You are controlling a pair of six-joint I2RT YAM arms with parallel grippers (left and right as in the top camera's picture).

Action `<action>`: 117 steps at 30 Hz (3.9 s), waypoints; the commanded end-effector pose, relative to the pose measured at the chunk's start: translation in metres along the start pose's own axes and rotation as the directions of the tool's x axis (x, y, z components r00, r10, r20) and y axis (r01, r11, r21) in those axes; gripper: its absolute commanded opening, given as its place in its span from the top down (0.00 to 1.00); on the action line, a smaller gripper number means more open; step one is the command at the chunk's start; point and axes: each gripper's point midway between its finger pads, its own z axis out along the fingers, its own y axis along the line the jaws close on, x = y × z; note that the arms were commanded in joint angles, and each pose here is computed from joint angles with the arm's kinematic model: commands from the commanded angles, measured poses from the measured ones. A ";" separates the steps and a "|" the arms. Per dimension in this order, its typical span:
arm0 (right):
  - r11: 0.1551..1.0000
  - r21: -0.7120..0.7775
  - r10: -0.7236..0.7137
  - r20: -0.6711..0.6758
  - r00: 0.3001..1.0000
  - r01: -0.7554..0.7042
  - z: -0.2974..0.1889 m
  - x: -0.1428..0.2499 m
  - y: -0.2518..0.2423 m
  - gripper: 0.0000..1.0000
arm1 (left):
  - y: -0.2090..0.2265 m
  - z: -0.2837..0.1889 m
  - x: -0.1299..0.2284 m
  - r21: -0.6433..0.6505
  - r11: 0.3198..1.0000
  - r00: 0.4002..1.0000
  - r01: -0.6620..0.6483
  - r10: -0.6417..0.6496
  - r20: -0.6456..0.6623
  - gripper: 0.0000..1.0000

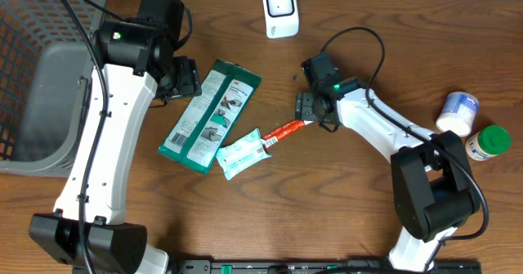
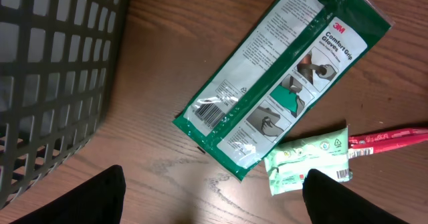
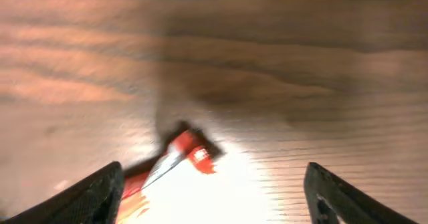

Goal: Scan the item barcode
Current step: 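Reach the right gripper to the red Nescafe stick and grasp it, then lift the red stick with the right gripper toward the left gripper, then grasp the red stick with the left gripper, open the right gripper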

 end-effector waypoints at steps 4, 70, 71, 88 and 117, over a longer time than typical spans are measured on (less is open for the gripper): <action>0.965 -0.260 -0.051 -0.090 0.995 0.026 -0.011 0.009 0.029 0.24 | 0.003 -0.001 -0.001 -0.007 1.000 1.000 0.014 -0.014 0.007 0.18; 0.481 -0.243 -0.873 -0.047 0.485 0.843 0.005 0.099 -0.011 0.99 | -0.019 0.036 0.009 0.082 0.997 0.999 0.013 -0.009 -0.048 0.17; 0.479 -0.278 -0.870 -0.022 0.493 0.833 -0.003 0.097 -0.003 0.99 | -0.021 0.036 0.009 0.090 0.996 0.999 0.013 -0.009 -0.049 0.17; 0.614 -0.715 -0.357 0.126 0.926 0.334 -0.146 0.046 0.054 0.99 | -0.109 -0.047 0.015 0.792 0.591 0.980 -0.152 0.194 0.043 0.17; 0.317 -0.925 -0.048 0.205 0.978 0.209 -0.246 -0.020 0.136 0.99 | -0.183 -0.059 -0.021 0.708 0.644 0.951 -0.290 0.114 0.286 0.30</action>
